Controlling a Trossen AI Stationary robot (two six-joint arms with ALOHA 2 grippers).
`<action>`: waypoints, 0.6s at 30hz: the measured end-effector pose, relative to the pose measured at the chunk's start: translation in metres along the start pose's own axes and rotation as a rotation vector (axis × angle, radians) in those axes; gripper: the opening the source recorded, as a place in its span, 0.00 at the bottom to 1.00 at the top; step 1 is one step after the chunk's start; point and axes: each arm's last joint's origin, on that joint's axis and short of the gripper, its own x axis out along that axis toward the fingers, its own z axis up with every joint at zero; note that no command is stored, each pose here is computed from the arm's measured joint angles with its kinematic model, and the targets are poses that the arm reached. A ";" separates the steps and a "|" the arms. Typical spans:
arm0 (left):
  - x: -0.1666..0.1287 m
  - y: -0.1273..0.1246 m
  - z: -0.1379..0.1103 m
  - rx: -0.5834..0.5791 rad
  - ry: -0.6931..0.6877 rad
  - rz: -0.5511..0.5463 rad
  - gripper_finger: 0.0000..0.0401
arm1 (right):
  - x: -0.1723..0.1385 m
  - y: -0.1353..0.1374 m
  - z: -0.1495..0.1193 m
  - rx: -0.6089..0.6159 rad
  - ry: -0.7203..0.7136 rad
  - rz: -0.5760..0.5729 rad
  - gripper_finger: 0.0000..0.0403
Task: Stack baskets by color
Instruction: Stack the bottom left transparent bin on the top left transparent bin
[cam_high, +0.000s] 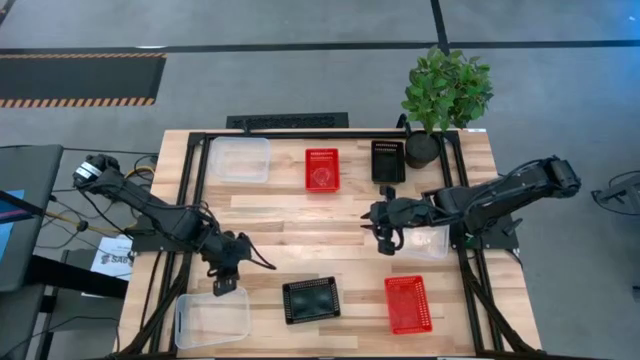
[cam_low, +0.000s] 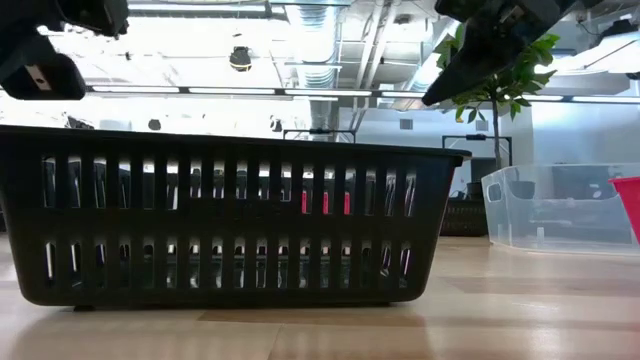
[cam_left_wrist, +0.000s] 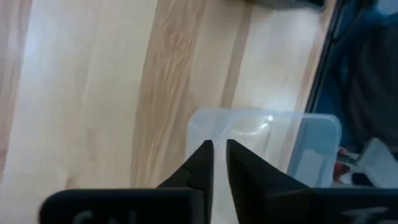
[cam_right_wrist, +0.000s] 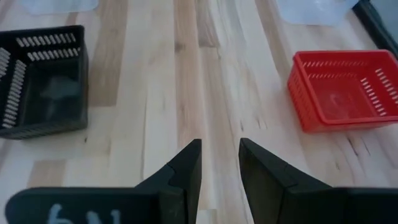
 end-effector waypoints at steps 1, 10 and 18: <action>0.000 0.001 -0.001 0.003 0.012 0.010 0.11 | 0.000 0.000 0.000 0.000 0.000 0.001 0.31; 0.004 -0.006 -0.017 0.018 0.060 0.048 0.41 | 0.000 0.000 0.000 -0.002 0.002 0.001 0.31; 0.008 -0.015 -0.030 -0.009 0.043 0.090 0.56 | 0.000 -0.001 0.000 -0.022 0.002 -0.004 0.31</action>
